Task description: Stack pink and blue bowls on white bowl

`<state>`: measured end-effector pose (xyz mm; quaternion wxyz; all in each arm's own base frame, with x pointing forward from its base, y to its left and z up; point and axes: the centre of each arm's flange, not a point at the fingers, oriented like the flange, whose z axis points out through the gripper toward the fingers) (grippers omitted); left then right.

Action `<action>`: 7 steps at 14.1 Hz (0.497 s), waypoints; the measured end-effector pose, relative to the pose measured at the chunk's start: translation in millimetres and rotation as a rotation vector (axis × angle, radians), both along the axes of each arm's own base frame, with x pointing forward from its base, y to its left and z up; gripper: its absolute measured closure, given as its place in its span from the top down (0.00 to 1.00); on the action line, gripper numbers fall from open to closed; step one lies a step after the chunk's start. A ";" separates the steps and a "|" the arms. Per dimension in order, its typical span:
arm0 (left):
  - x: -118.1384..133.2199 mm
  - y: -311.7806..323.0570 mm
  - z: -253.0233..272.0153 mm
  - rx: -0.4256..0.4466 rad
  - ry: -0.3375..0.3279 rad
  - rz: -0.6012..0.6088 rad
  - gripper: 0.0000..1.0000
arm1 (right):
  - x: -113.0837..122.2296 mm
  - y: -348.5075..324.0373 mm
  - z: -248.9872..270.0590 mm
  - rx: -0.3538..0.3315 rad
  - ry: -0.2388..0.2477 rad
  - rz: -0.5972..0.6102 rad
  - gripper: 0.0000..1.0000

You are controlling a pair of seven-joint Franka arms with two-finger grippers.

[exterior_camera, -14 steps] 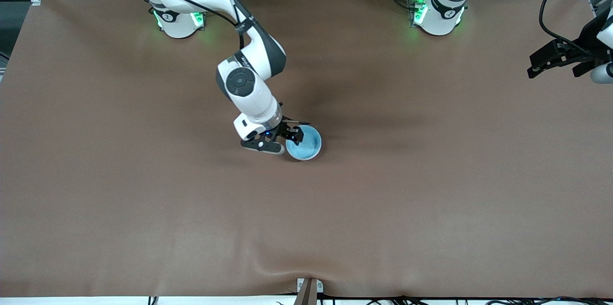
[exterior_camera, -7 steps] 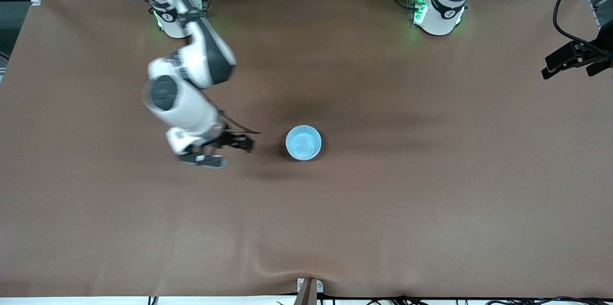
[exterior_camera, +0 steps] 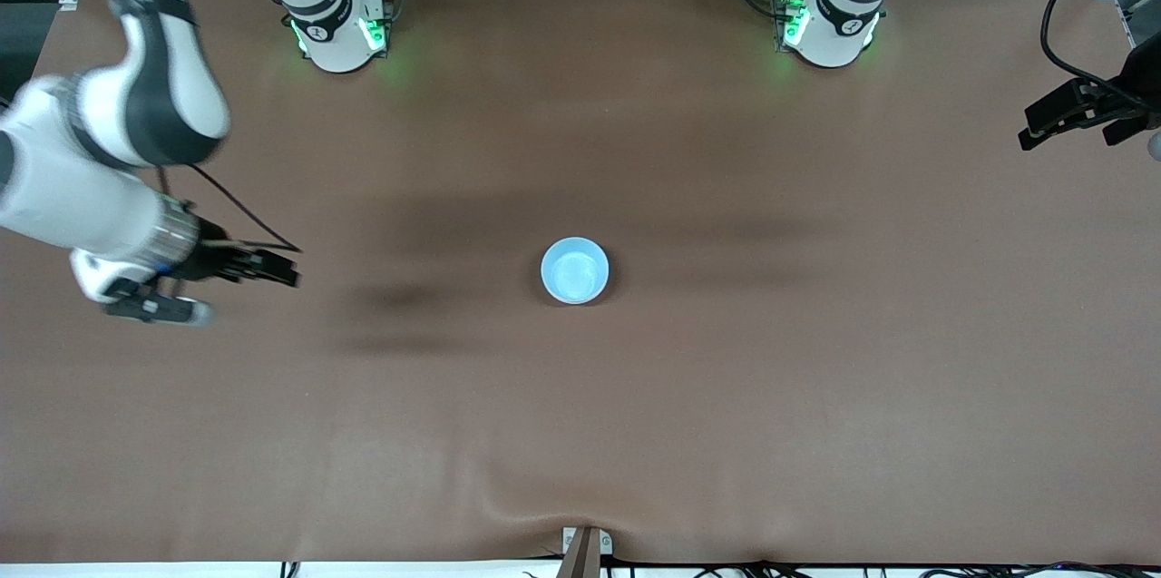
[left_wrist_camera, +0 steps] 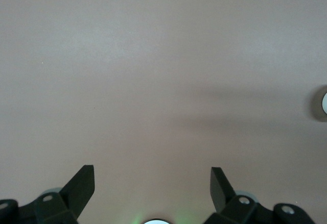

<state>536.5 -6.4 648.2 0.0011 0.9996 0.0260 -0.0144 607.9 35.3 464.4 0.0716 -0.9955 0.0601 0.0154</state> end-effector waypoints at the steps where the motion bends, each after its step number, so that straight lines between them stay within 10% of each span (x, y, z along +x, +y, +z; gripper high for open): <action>1: 0.0 -2.5 -0.1 0.000 0.000 -0.005 1.00 | -9.5 -4.4 19.9 -0.028 -0.002 0.012 1.00; 7: 0.4 -14.3 -1.4 0.000 0.003 -0.026 1.00 | -56.6 -7.7 99.7 -0.114 -0.015 0.079 1.00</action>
